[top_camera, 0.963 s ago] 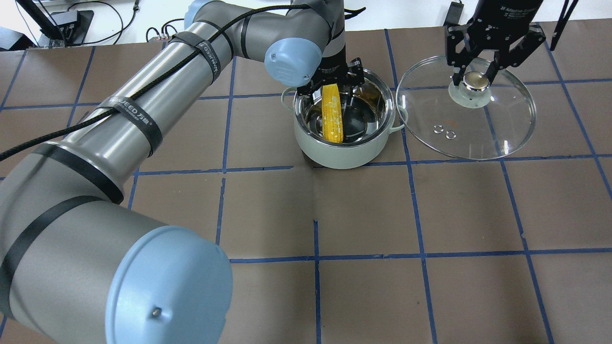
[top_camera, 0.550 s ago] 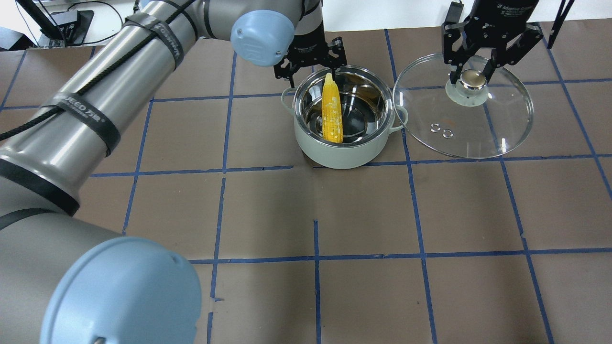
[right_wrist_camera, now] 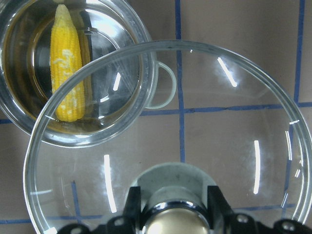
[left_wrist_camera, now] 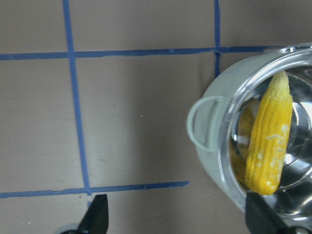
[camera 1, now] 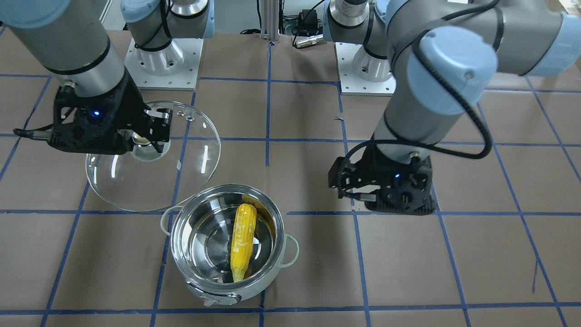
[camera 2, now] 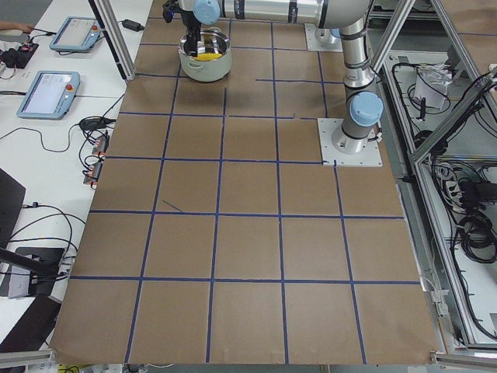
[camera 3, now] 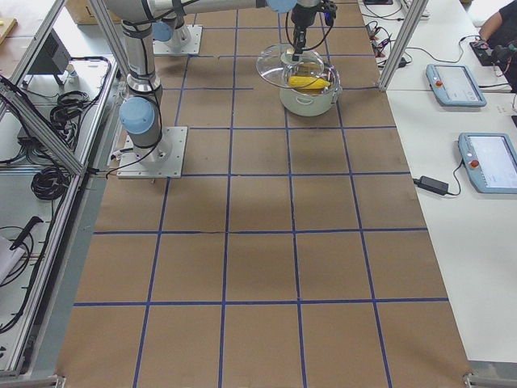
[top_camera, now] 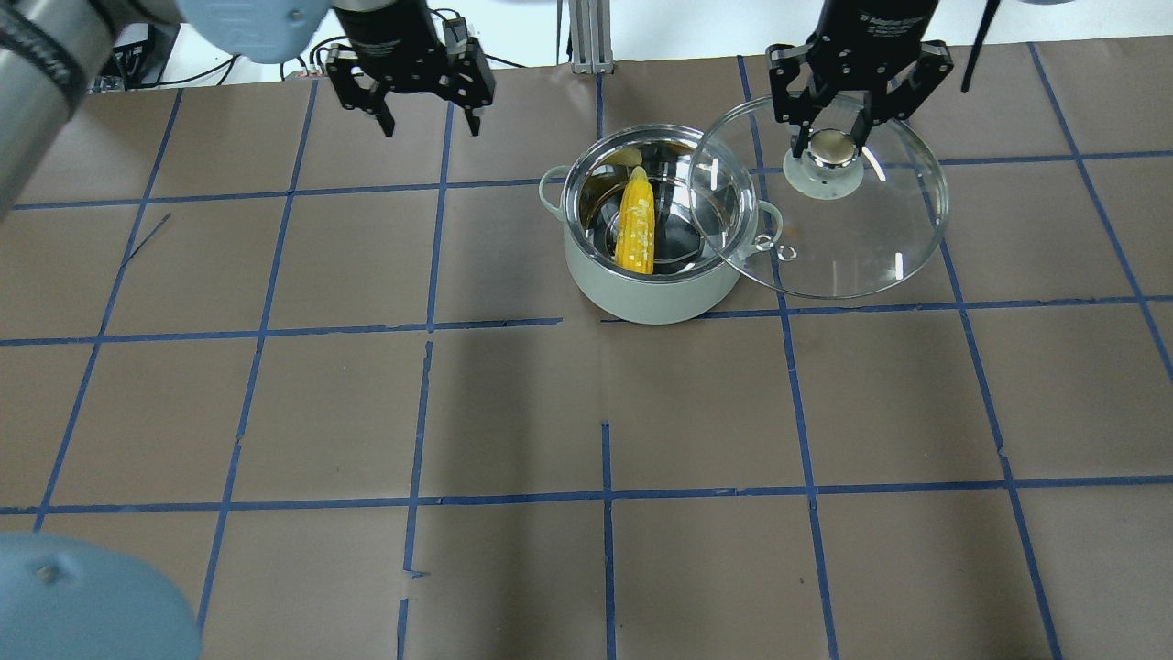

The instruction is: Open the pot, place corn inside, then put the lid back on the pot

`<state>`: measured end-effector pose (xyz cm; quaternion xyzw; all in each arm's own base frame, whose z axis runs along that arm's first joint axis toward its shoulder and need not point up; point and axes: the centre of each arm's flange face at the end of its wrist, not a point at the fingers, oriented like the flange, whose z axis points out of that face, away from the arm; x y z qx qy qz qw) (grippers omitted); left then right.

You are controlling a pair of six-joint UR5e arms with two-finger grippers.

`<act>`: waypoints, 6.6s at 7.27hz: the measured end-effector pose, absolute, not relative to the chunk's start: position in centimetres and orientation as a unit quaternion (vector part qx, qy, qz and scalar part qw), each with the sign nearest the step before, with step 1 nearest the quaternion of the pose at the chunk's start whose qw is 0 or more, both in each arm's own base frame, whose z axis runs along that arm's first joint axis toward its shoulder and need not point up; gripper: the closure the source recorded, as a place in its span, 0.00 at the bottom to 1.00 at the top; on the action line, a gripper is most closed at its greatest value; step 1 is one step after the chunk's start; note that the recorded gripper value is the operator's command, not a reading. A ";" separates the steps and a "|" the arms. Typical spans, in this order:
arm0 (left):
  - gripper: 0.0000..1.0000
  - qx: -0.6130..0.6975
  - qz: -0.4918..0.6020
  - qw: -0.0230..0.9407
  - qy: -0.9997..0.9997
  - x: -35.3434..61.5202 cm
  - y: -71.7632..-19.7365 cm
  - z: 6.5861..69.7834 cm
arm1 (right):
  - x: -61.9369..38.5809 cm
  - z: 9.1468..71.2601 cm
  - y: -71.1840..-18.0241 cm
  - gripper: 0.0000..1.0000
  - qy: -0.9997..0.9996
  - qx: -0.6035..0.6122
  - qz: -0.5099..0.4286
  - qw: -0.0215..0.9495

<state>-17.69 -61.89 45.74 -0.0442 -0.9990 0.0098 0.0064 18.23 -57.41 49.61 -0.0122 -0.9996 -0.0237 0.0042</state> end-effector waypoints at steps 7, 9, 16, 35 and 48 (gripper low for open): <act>0.00 -0.045 0.031 -0.006 -0.998 -13.9 -53.0 49.6 | 29.5 41.1 -66.5 0.63 -0.998 0.049 -0.026 0.007; 0.00 -0.044 0.033 -0.006 -0.998 -13.9 -52.8 49.8 | 29.9 38.9 -67.5 0.63 -0.998 0.052 -0.032 0.008; 0.00 -0.041 0.032 -0.006 -0.999 -14.0 -52.7 49.8 | 30.0 36.5 -68.5 0.63 -0.998 0.053 -0.037 0.008; 0.00 -0.038 0.030 -0.006 -0.999 -14.1 -52.7 49.6 | 30.0 35.9 -68.4 0.61 -0.998 0.052 -0.043 0.009; 0.00 -0.038 0.031 -0.006 -0.999 -14.1 -52.6 49.7 | 29.8 35.8 -68.4 0.26 -0.997 0.051 -0.048 0.012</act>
